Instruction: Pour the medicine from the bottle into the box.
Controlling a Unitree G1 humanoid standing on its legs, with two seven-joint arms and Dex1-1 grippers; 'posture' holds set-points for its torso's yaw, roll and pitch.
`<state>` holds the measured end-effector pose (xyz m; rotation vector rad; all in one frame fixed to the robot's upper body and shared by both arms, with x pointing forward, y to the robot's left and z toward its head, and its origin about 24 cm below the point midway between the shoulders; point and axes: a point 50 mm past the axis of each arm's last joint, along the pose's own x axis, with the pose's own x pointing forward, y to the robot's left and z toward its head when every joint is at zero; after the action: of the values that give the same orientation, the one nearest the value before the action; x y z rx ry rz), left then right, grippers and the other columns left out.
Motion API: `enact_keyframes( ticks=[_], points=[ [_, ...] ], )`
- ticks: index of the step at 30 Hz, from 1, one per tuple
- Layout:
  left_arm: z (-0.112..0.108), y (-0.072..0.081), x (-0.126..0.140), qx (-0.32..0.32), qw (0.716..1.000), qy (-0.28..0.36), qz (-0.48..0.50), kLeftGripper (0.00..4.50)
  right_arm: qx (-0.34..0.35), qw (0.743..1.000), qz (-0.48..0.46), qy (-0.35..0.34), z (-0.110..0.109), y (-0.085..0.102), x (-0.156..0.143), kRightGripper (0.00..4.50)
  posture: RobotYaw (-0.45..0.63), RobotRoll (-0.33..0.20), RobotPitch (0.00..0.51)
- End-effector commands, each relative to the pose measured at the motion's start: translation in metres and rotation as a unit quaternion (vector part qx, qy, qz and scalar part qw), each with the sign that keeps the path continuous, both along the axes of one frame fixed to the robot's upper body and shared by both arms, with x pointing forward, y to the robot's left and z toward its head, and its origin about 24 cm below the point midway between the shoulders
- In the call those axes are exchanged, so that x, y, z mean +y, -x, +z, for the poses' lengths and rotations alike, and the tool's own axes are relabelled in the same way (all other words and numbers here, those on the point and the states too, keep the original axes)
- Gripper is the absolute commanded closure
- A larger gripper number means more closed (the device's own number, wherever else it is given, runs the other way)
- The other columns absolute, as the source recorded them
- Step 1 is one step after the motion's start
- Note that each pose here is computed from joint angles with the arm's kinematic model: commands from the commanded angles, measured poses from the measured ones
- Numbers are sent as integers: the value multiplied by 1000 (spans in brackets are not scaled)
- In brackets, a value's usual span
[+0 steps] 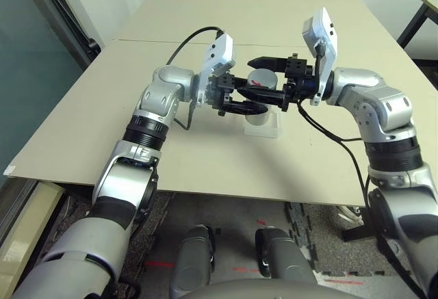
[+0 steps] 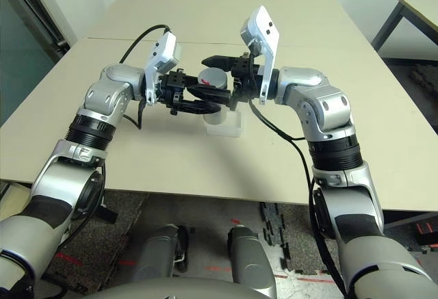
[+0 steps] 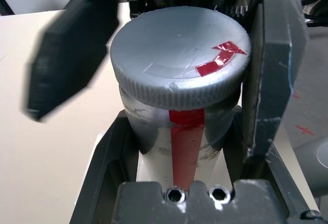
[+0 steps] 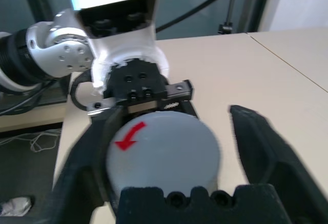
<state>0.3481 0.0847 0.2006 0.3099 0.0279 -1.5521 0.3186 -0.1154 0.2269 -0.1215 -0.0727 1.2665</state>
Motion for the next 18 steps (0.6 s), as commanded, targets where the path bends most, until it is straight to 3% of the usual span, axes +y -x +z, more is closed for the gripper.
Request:
enact_keyframes(
  ticks=[1,12,18],
  points=[
    [1,1,0,1,1000,7,-6,2019,-14,1000,-4,-2,3,0,-5,1652,-23,0,82],
    [-1,7,6,3,1000,1,-8,2020,-21,999,37,14,7,-2,-16,1788,-6,0,64],
    [-1,14,-3,2,999,-5,-38,2019,0,992,125,33,8,-22,-4,1788,-4,0,63]
  ],
)
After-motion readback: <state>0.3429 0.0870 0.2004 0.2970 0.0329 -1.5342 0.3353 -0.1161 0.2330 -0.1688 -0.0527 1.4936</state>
